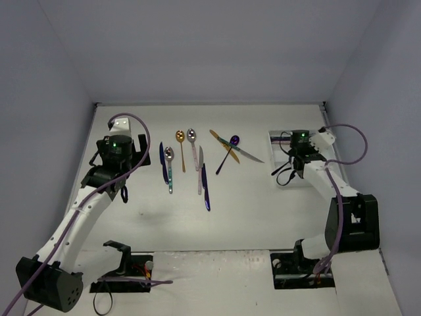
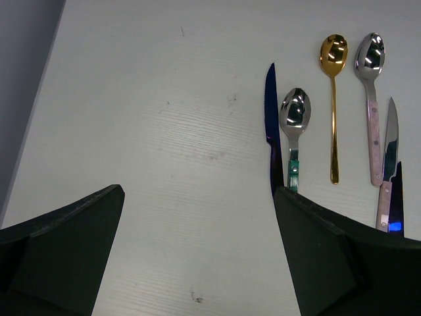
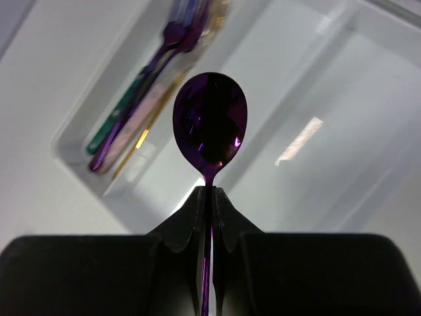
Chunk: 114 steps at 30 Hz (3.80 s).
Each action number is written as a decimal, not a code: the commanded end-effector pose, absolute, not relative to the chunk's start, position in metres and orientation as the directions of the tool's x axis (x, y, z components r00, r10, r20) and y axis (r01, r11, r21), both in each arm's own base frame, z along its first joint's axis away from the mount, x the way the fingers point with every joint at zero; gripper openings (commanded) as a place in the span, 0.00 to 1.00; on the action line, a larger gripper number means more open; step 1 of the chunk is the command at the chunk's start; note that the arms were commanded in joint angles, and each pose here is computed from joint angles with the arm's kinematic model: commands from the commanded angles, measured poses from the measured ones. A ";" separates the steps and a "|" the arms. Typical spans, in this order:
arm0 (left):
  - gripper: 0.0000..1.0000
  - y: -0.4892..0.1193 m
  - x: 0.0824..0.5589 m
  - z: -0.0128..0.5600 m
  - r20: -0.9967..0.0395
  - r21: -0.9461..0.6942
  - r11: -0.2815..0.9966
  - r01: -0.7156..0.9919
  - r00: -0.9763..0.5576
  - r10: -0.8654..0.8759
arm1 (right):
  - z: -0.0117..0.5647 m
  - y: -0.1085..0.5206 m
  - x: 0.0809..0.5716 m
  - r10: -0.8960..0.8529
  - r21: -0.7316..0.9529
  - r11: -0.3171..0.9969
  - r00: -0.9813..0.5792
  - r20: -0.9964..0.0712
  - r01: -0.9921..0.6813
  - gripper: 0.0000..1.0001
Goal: Sort the eating utensils into containers
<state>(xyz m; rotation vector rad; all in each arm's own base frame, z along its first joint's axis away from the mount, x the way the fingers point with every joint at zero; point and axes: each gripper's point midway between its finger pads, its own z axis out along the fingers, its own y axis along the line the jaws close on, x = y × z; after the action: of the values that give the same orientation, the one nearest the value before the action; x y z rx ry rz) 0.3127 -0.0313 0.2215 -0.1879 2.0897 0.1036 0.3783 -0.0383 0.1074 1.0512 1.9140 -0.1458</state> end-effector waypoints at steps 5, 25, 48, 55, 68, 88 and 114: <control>0.97 -0.033 0.320 0.233 -0.882 -0.035 0.983 -0.181 -0.458 -0.116 | 0.095 -0.102 0.361 0.726 0.419 0.383 0.013 -0.688 0.823 0.00; 0.97 -0.034 0.321 0.232 -0.879 -0.034 0.984 -0.174 -0.463 -0.112 | 0.114 -0.076 0.402 0.659 0.363 0.552 -0.127 -0.741 0.750 0.55; 0.97 -0.030 0.320 0.233 -0.882 -0.021 0.982 -0.189 -0.459 -0.107 | 0.086 0.231 0.447 0.257 0.148 0.958 -0.505 -0.824 0.247 0.44; 0.97 -0.031 0.320 0.234 -0.882 -0.025 0.983 -0.184 -0.458 -0.108 | 0.046 0.237 0.451 0.235 0.089 0.956 -0.552 -0.800 0.278 0.38; 0.97 -0.031 0.320 0.234 -0.882 -0.025 0.983 -0.184 -0.460 -0.108 | 0.003 0.229 0.452 0.203 -0.004 0.947 -0.607 -0.768 0.323 0.21; 0.97 -0.031 0.319 0.237 -0.886 -0.030 0.983 -0.183 -0.451 -0.111 | 0.051 0.232 0.422 0.088 0.022 0.994 -0.675 -0.732 0.106 0.00; 0.97 -0.029 0.318 0.235 -0.885 -0.024 0.982 -0.188 -0.452 -0.108 | 0.136 0.356 0.418 -0.020 0.208 0.914 -0.549 -0.836 -0.349 0.00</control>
<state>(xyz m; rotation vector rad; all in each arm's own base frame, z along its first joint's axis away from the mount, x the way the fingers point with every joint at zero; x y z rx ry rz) 0.3136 -0.0340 0.2170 -0.1779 2.1072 0.0948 0.3979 0.3344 0.0531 -0.2806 2.3236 0.3255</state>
